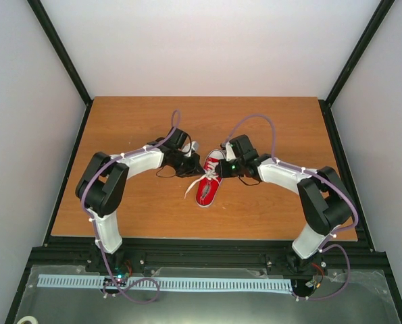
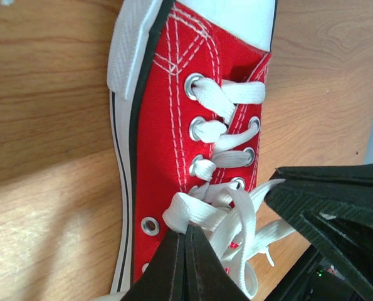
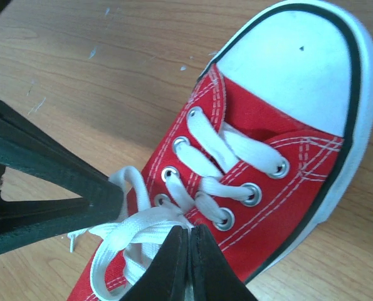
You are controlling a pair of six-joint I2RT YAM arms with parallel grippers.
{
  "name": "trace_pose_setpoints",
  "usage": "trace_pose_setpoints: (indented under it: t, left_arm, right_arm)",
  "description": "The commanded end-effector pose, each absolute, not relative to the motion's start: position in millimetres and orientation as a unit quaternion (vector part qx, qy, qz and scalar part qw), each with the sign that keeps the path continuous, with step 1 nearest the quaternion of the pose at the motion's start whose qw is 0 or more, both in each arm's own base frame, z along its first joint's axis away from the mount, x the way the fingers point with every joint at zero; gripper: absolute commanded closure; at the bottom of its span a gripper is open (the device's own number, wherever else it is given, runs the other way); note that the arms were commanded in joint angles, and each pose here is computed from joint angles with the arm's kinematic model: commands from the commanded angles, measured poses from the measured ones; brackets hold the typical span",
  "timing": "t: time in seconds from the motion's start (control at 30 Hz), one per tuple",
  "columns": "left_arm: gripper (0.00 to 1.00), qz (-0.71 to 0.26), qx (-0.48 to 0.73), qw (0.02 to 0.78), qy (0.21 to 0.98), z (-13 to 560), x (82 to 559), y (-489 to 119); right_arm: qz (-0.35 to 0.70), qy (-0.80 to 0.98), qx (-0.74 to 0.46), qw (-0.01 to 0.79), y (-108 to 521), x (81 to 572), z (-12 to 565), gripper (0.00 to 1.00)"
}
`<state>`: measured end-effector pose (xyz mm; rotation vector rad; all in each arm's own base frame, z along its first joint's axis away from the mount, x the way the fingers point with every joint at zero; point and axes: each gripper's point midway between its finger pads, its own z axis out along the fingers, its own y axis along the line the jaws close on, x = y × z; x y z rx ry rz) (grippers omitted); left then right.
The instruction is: Tie the shoes
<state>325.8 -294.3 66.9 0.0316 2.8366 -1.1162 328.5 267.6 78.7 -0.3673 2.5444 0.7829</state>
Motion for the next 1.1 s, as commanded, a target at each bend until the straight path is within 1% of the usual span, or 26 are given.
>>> trace_pose_setpoints:
  t: [0.0, 0.4, 0.7, 1.07]
  left_arm:
    - [0.99, -0.360, 0.007, 0.070, 0.930, 79.2, 331.7, -286.2]
    - [0.99, -0.353, 0.000, 0.068, 0.933, 74.1, 332.2, -282.1]
    - [0.99, -0.341, -0.005, 0.073, 0.937, 71.3, 334.8, -273.3]
    - [0.99, -0.348, -0.001, 0.065, 0.935, 68.2, 332.3, -271.7]
  right_arm:
    - [0.285, 0.924, -0.112, 0.227, 262.0, 338.5, 79.6, 0.97]
    - [0.293, 0.926, -0.094, 0.220, 257.1, 347.2, 74.9, 0.97]
    - [0.289, 0.925, -0.090, 0.229, 254.4, 358.9, 80.1, 0.97]
    - [0.280, 0.927, -0.074, 0.237, 247.0, 369.6, 81.1, 0.97]
